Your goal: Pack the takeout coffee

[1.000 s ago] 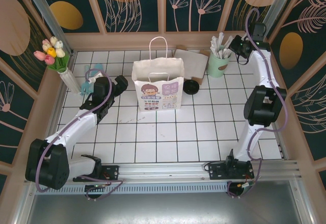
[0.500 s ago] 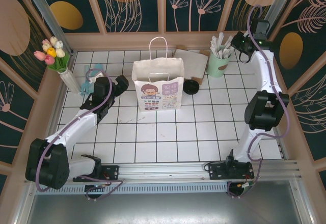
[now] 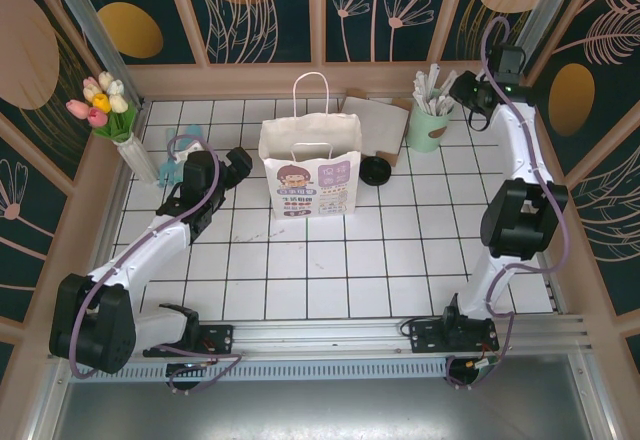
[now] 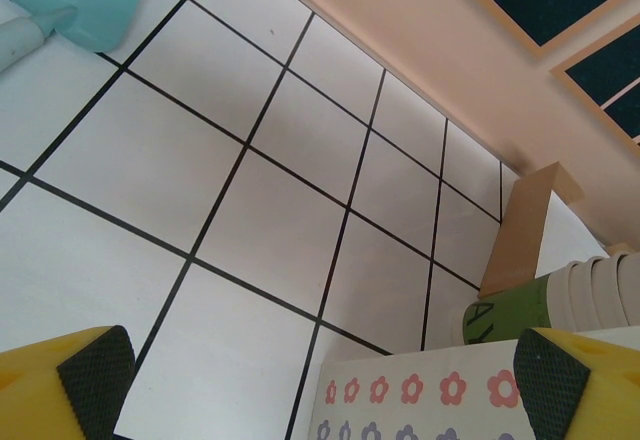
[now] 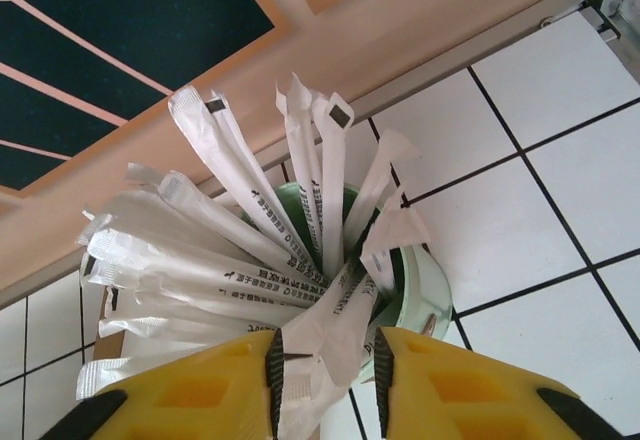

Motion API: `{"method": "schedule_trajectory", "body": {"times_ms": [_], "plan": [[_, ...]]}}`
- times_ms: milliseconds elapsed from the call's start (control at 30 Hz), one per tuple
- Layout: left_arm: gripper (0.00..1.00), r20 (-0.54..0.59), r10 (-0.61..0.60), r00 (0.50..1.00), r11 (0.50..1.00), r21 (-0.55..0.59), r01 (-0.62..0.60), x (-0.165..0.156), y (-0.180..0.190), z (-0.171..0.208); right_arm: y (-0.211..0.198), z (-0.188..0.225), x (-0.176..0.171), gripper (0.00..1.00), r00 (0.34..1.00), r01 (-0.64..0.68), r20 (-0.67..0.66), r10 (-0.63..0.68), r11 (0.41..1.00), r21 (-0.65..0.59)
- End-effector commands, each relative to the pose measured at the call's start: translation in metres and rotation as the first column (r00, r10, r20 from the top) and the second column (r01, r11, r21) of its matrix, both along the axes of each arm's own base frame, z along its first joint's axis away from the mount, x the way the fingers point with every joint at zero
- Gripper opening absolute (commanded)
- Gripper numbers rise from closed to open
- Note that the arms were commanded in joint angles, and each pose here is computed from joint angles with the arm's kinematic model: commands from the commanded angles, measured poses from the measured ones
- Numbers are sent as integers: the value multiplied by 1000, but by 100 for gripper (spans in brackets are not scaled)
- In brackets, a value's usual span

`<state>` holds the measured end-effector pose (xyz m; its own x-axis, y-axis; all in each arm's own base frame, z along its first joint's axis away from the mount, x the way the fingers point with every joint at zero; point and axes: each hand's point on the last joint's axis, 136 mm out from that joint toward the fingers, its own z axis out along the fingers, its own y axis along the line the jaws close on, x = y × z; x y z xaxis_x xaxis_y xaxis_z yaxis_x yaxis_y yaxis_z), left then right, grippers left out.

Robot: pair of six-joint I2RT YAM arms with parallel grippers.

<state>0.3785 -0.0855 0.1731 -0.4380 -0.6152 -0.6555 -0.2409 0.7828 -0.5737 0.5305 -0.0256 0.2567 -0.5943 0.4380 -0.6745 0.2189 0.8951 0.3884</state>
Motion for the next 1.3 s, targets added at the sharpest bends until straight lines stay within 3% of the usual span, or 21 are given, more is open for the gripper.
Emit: {"method": "schedule_trajectory", "body": {"times_ms": [0,400,700,1100,1133,1200,1267], "plan": [[99,44,-16,999,1000,-6,16,6,-3,13,5,10,-11,29,1000,-2,20,2,1000,3],[99,33,-21,999,1000,-3,21,6,-4,10,12,7,-3,20,999,-37,34,36,999,31],[99,33,-24,999,1000,-6,25,7,-5,10,19,27,-11,0,995,-62,83,59,997,39],[99,64,-33,997,999,13,32,8,-4,20,11,43,-33,0,991,-41,124,46,998,-43],[99,66,-35,997,999,17,34,8,-4,21,10,39,-34,2,992,-46,113,52,997,-56],[99,67,-41,997,999,23,40,7,-5,22,11,28,-33,19,994,-65,88,71,995,-71],[99,67,-44,997,999,24,42,6,-5,22,13,19,-34,27,992,-92,75,97,993,-79]]}}
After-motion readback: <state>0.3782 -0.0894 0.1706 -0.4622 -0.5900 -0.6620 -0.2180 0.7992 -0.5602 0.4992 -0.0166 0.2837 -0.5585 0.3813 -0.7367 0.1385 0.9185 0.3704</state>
